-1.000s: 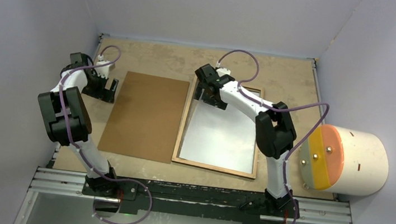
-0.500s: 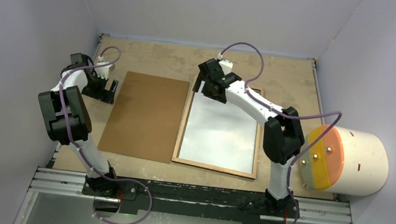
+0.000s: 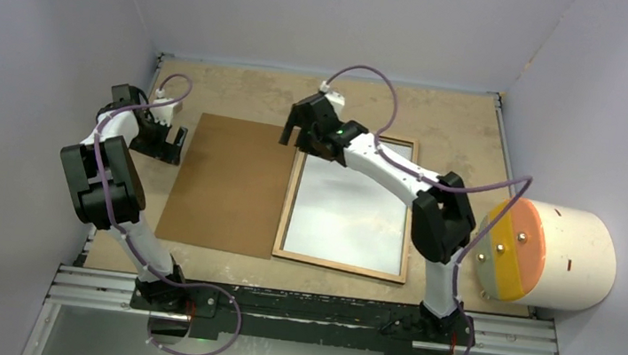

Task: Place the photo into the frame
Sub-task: Turn over the photo from the photo frame, then move the photo frame to the center of the board.

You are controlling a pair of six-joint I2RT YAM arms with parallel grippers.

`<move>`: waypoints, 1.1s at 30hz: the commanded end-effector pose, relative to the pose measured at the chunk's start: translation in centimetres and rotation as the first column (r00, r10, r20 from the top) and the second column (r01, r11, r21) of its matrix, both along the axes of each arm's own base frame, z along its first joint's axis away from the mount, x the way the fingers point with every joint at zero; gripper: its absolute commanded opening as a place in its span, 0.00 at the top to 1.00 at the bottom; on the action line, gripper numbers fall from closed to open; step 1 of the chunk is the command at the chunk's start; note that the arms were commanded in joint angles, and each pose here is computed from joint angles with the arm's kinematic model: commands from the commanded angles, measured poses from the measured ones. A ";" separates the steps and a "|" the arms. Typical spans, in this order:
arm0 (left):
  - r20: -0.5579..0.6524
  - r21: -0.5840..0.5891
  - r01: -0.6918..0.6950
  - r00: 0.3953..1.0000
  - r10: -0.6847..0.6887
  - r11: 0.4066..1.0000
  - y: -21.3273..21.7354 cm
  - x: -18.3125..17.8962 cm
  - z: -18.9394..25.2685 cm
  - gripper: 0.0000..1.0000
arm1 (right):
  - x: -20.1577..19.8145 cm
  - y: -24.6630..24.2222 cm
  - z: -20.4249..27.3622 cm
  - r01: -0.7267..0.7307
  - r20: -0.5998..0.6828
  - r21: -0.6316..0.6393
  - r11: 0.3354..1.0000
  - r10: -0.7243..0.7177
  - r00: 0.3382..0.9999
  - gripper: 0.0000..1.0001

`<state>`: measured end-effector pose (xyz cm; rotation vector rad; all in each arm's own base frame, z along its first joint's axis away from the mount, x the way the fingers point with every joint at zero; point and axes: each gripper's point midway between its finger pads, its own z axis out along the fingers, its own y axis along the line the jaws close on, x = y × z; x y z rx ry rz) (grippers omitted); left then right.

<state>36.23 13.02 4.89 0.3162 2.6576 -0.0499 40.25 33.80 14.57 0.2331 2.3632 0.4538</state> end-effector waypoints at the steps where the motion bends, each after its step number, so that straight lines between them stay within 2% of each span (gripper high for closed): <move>1: 0.016 0.018 0.004 1.000 -0.004 1.000 0.8 0.7 0.7 0.00 | -3.3 7.6 -1.6 -0.150 -0.046 0.064 0.987 0.153 0.987 0.01; 8: 0.011 0.038 0.002 1.000 -0.002 0.999 1.2 0.5 0.8 0.00 | -4.8 10.8 -5.8 -0.194 -0.116 0.054 0.980 0.199 0.973 0.01; 21: -0.021 0.090 -0.012 1.000 0.014 0.996 2.7 0.0 -2.4 0.00 | -6.3 7.0 -9.3 -0.118 -0.215 -0.058 0.991 0.103 0.971 0.01; 29: -0.052 0.044 -0.030 0.998 0.032 0.999 1.8 -0.6 -4.8 0.00 | -6.3 5.1 -10.1 -0.082 -0.225 -0.144 0.986 0.048 0.973 0.01; 33: -0.059 0.009 -0.036 0.998 0.036 0.999 0.9 -0.6 -5.3 0.00 | -6.3 5.9 -10.3 -0.094 -0.247 -0.112 0.989 0.064 0.967 0.01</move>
